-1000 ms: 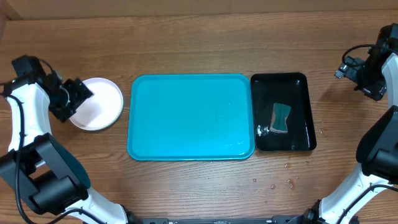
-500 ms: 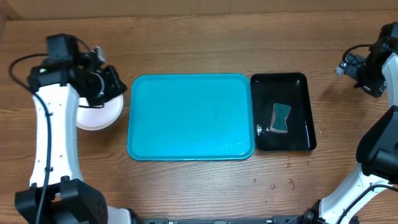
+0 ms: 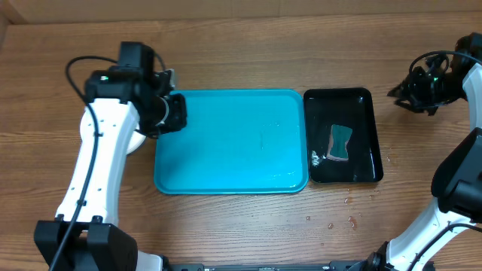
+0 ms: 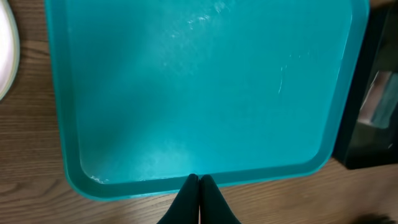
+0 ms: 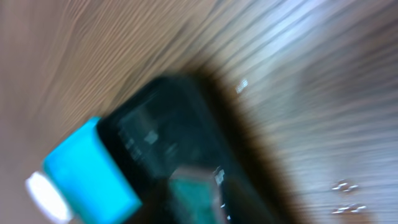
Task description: Clean dirty plates on tray and stack at the side
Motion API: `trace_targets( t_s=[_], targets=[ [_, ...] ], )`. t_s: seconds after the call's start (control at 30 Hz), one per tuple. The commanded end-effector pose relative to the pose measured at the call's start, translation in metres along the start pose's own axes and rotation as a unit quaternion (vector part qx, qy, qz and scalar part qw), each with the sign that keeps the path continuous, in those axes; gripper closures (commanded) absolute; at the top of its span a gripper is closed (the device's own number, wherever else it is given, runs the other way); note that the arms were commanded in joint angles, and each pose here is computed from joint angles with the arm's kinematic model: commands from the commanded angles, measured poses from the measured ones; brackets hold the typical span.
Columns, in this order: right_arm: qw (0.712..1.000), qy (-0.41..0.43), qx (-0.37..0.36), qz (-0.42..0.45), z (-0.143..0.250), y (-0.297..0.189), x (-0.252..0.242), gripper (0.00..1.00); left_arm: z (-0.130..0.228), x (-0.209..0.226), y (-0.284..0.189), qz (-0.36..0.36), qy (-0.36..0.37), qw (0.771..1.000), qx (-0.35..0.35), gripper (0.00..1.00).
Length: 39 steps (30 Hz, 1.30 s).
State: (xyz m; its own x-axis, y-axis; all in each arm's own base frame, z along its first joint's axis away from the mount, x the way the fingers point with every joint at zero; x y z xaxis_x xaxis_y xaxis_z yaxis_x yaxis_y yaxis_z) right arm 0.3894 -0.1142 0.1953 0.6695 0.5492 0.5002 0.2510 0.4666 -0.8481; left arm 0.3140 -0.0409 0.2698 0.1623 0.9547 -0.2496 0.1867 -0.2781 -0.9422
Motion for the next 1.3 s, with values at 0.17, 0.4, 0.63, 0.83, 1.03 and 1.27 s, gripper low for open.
trace_targets(
  t_s=[0.17, 0.4, 0.63, 0.83, 1.03, 1.27],
  targets=[
    [0.993, -0.100, 0.054, -0.041, 0.074, -0.051, 0.035, 0.96, 0.002, -0.020, 0.011, -0.037, 0.016, 0.999, 0.014, 0.96],
    [0.984, -0.135, 0.092, 0.075, 0.137, -0.046, 0.039, 0.96, 0.001, -0.027, 0.013, -0.034, 0.020, 0.999, 0.010, 0.96],
    [0.971, -0.134, 0.104, 0.168, 0.172, 0.006, 0.031, 0.96, 0.000, -0.027, 0.013, -0.035, 0.021, 0.999, 0.009, 0.96],
    [0.956, -0.138, 0.077, 0.246, 0.195, 0.052, 0.022, 0.96, 0.000, -0.027, 0.014, -0.035, 0.021, 0.999, 0.008, 0.95],
    [0.941, -0.157, 0.017, 0.301, 0.215, 0.075, 0.024, 0.96, -0.002, -0.027, 0.016, -0.035, 0.021, 0.999, 0.010, 0.95],
    [0.938, -0.159, 0.010, 0.309, 0.230, 0.097, 0.015, 0.96, -0.002, -0.026, 0.018, -0.035, 0.020, 0.999, 0.013, 0.94]
  ],
)
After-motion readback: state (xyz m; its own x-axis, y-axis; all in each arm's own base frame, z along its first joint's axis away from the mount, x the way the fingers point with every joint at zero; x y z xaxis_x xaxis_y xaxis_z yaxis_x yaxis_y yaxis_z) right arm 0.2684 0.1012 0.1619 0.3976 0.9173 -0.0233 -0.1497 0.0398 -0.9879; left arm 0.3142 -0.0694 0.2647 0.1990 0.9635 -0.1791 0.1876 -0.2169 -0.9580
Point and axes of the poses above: each gripper's point midway between its finger pads, its own y axis out along the fingers, its own x axis along the line the jaws close on, z = x × y, the point moved 10 cm from there along -y, back along the fingers, and after that the axes turned 14 degrees about y, right-handed, at the moved point
